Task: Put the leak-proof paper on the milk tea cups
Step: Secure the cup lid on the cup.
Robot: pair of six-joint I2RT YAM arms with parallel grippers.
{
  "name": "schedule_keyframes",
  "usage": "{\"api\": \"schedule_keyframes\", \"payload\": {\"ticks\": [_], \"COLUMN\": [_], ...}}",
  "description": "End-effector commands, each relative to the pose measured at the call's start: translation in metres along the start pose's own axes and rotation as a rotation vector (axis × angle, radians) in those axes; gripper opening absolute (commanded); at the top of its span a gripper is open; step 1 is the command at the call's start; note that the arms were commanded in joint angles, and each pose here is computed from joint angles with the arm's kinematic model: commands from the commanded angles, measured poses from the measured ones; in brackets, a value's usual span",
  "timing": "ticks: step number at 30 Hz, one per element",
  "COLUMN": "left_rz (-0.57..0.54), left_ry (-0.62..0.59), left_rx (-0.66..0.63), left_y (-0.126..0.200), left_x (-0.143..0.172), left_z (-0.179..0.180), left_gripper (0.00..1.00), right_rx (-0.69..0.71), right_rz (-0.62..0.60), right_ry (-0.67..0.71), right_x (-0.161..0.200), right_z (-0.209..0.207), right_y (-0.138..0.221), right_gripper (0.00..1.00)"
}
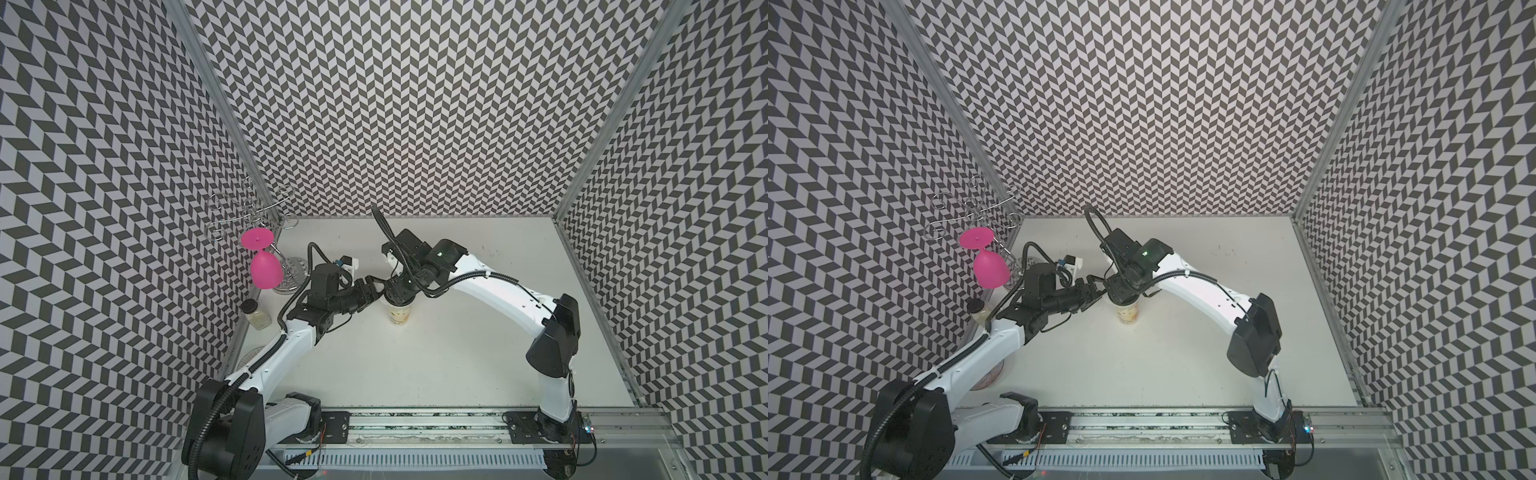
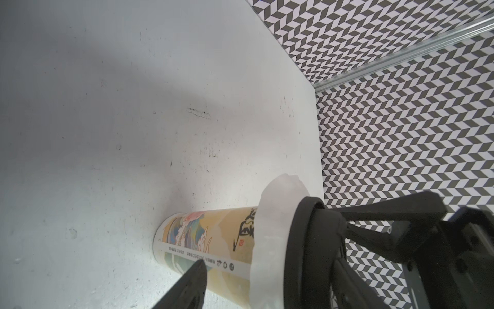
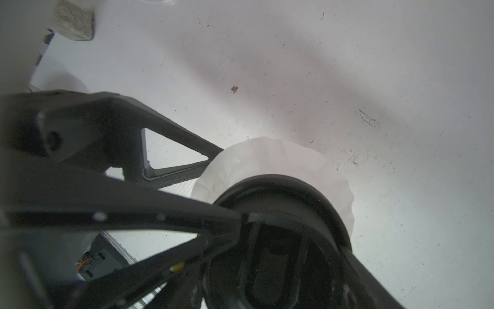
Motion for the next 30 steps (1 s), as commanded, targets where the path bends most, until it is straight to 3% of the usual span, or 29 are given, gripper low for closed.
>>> {"api": "schedule_keyframes", "payload": {"ticks": [1, 6, 12, 22, 25, 30], "left_rz": [0.134, 0.152, 0.154, 0.154, 0.152, 0.147], "left_ry": [0.024, 0.025, 0.022, 0.022, 0.020, 0.019], "left_rx": [-0.108, -0.138, -0.154, -0.157, -0.151, -0.136], "left_y": [-0.003, -0.002, -0.001, -0.002, -0.003, -0.003], "left_x": [0.028, 0.034, 0.035, 0.035, 0.034, 0.031], "left_z": [0.019, 0.025, 0.028, 0.029, 0.027, 0.024], "left_gripper": [0.73, 0.72, 0.72, 0.72, 0.72, 0.72], "right_rx": [0.018, 0.003, -0.021, -0.090, -0.089, -0.267], "right_rz": [0.108, 0.070, -0.009, -0.186, -0.235, -0.200], "right_ry": [0.011, 0.011, 0.000, -0.066, -0.140, -0.358], "right_x": [0.017, 0.008, -0.005, -0.032, -0.033, -0.018], "right_z": [-0.001, 0.003, 0.008, 0.013, -0.005, -0.042], "right_y": [-0.017, -0.006, 0.014, 0.063, 0.074, 0.079], "right_gripper": [0.72, 0.75, 0.93, 0.98, 0.95, 0.72]}}
Point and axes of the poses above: each gripper's point midway between its finger pads, its own y axis back along the fingers, its own z axis along the line the jaws close on, x = y × z, the point moved 6 cm from there along y, back along the fingers, and after that the axes turned 14 degrees about -y, right-handed, at the moved point
